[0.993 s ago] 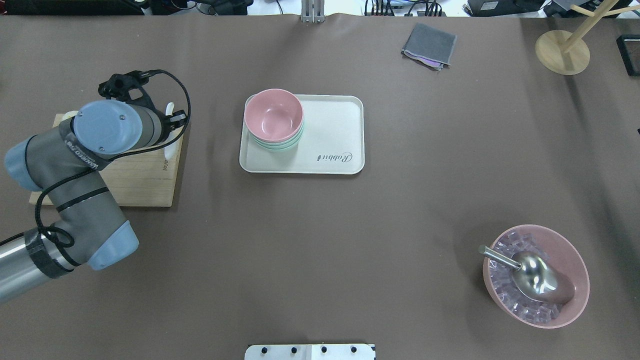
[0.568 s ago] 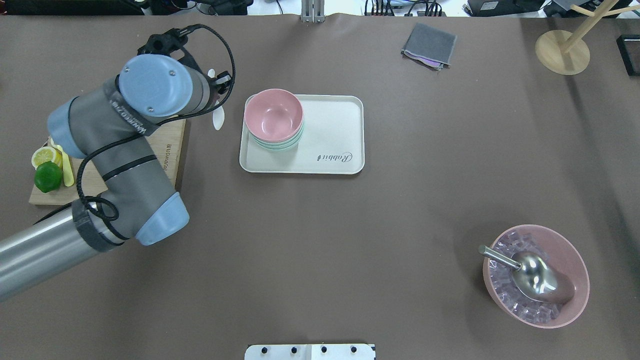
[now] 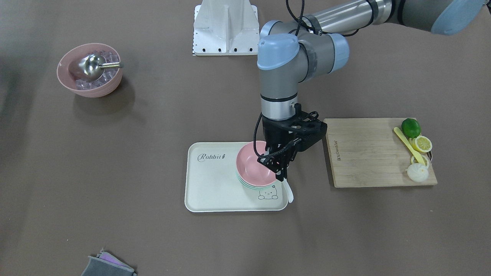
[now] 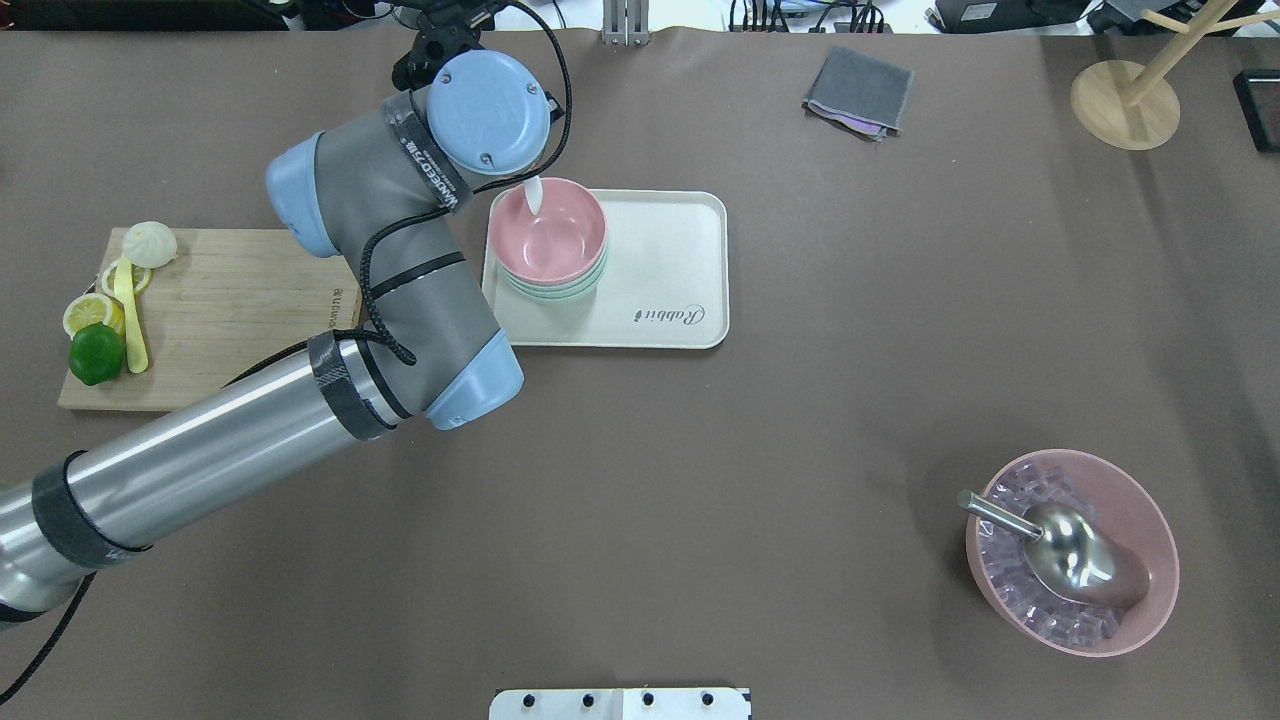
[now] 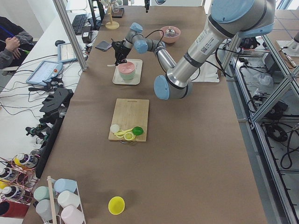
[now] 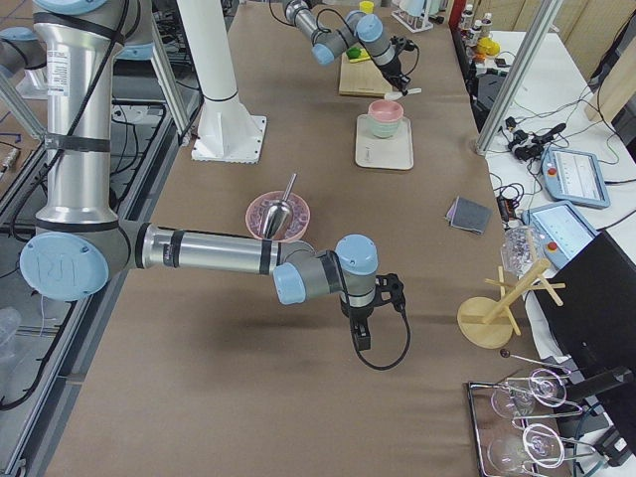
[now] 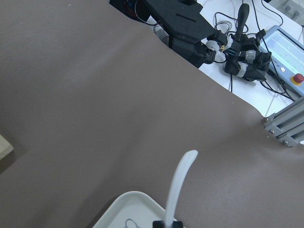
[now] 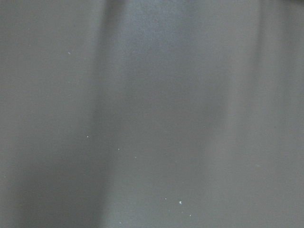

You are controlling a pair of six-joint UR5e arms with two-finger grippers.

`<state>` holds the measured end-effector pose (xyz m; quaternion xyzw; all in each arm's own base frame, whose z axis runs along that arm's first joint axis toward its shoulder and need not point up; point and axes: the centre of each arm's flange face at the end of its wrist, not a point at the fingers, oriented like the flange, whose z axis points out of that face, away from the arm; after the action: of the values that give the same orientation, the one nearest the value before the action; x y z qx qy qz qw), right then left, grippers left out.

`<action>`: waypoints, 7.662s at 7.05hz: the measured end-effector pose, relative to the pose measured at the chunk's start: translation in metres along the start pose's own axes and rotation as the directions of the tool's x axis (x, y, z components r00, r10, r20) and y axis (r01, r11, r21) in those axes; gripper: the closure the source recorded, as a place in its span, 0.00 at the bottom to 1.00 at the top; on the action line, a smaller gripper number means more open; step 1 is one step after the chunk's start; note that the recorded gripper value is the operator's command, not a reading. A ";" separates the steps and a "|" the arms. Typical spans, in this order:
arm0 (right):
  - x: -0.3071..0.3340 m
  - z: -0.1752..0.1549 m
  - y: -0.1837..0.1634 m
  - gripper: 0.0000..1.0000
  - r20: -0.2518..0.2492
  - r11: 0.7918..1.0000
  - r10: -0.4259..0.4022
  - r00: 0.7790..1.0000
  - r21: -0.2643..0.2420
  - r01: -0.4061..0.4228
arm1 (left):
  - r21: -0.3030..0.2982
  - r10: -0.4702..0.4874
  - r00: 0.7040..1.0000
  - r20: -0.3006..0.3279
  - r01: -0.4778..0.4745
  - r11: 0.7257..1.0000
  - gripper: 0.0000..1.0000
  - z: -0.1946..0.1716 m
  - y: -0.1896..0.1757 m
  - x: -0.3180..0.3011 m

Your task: Stack pink bowl on green and place spoon

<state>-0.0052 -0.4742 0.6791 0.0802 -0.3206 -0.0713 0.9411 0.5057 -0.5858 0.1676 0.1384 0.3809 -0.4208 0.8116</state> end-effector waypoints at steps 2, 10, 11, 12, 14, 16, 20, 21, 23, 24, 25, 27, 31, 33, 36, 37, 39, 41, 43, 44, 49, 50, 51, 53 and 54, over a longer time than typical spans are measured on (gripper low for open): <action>0.006 0.001 0.008 0.00 0.004 1.000 0.021 1.000 -0.007 -0.021 | -0.011 0.022 1.000 0.008 -0.022 1.000 0.02 0.003 0.018 -0.002; 0.032 0.002 0.027 0.00 0.005 0.994 0.098 0.995 -0.039 -0.097 | -0.245 0.733 0.673 -0.098 -0.730 0.638 0.02 -0.053 -0.133 -0.157; 0.034 -0.002 0.024 0.00 0.005 0.992 0.116 0.993 -0.050 -0.116 | -0.273 0.815 0.566 -0.124 -0.809 0.520 0.02 -0.048 -0.195 -0.194; 0.038 -0.007 0.023 0.00 0.005 0.990 0.133 0.991 -0.052 -0.133 | -0.298 0.868 0.472 -0.153 -0.860 0.415 0.02 -0.042 -0.259 -0.239; 0.048 -0.018 0.024 0.00 0.025 0.987 0.150 0.988 -0.063 -0.148 | -0.333 0.898 0.373 -0.236 -0.898 0.286 0.02 -0.035 -0.376 -0.346; 0.045 -0.042 0.014 0.00 0.024 0.984 0.144 0.989 -0.112 -0.141 | -0.389 0.840 0.451 -0.302 -0.863 0.323 0.02 -0.024 -0.435 -0.468; 0.043 -0.065 0.012 0.00 0.016 0.985 0.091 0.996 -0.151 -0.088 | -0.497 0.755 0.601 -0.261 -0.754 0.428 0.02 -0.014 -0.430 -0.610; 0.045 -0.063 0.016 0.00 0.005 0.983 0.092 0.996 -0.158 -0.090 | -0.505 0.748 0.614 -0.253 -0.743 0.439 0.02 -0.018 -0.427 -0.624; 0.047 -0.060 0.021 0.00 -0.002 0.982 0.096 0.995 -0.165 -0.095 | -0.504 0.748 0.614 -0.252 -0.743 0.441 0.02 -0.027 -0.418 -0.636; 0.048 -0.059 0.023 0.00 0.000 0.981 0.098 0.995 -0.167 -0.096 | -0.499 0.752 0.608 -0.256 -0.749 0.436 0.02 -0.034 -0.412 -0.639; 0.048 -0.058 0.024 0.00 0.002 0.981 0.099 0.995 -0.168 -0.097 | -0.496 0.755 0.603 -0.257 -0.753 0.433 0.02 -0.039 -0.408 -0.641; 0.047 -0.058 0.024 0.00 0.009 0.982 0.099 0.995 -0.165 -0.096 | -0.494 0.756 0.602 -0.257 -0.754 0.432 0.02 -0.042 -0.405 -0.643; 0.048 -0.055 0.026 0.00 0.012 0.980 0.101 0.995 -0.171 -0.097 | -0.493 0.757 0.600 -0.257 -0.756 0.432 0.02 -0.043 -0.405 -0.643; 0.049 -0.053 0.028 0.00 0.012 0.980 0.102 0.995 -0.174 -0.099 | -0.488 0.760 0.596 -0.259 -0.760 0.430 0.02 -0.044 -0.405 -0.642; 0.049 -0.052 0.029 0.00 0.012 0.979 0.104 0.994 -0.177 -0.100 | -0.483 0.763 0.592 -0.260 -0.764 0.428 0.02 -0.044 -0.406 -0.641; 0.049 -0.052 0.030 0.00 0.012 0.979 0.105 0.994 -0.177 -0.101 | -0.482 0.763 0.591 -0.260 -0.764 0.428 0.02 -0.044 -0.406 -0.641; 0.049 -0.052 0.030 0.00 0.013 0.979 0.105 0.994 -0.177 -0.101 | -0.482 0.763 0.591 -0.260 -0.765 0.428 0.02 -0.044 -0.406 -0.640; 0.049 -0.052 0.029 0.00 0.012 0.979 0.104 0.994 -0.177 -0.100 | -0.482 0.763 0.592 -0.260 -0.764 0.428 0.02 -0.044 -0.406 -0.640; 0.049 -0.052 0.029 0.00 0.012 0.979 0.104 0.994 -0.177 -0.100 | -0.481 0.764 0.591 -0.260 -0.765 0.428 0.02 -0.045 -0.406 -0.640; 0.049 -0.052 0.029 0.00 0.012 0.979 0.104 0.994 -0.177 -0.100 | -0.481 0.764 0.590 -0.261 -0.766 0.427 0.02 -0.044 -0.405 -0.639; 0.049 -0.052 0.029 0.00 0.012 0.979 0.104 0.995 -0.176 -0.100 | -0.481 0.764 0.590 -0.261 -0.766 0.426 0.02 -0.044 -0.405 -0.639; 0.049 -0.052 0.029 0.00 0.012 0.979 0.104 0.995 -0.177 -0.100 | -0.481 0.764 0.589 -0.261 -0.766 0.426 0.02 -0.044 -0.405 -0.639; 0.049 -0.052 0.029 0.00 0.012 0.979 0.103 0.995 -0.176 -0.100 | -0.481 0.764 0.590 -0.261 -0.766 0.426 0.02 -0.044 -0.405 -0.639; 0.049 -0.052 0.029 0.00 0.012 0.979 0.103 0.995 -0.176 -0.099 | -0.481 0.764 0.590 -0.261 -0.766 0.426 0.02 -0.044 -0.405 -0.639; 0.049 -0.052 0.029 0.00 0.012 0.979 0.103 0.995 -0.176 -0.099 | -0.482 0.764 0.590 -0.261 -0.766 0.426 0.02 -0.044 -0.405 -0.639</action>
<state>0.0678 -0.4493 0.6730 -0.0199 -0.3267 -0.0521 0.9435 -0.0635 -0.4385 0.6466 0.0580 0.3803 0.1214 0.9150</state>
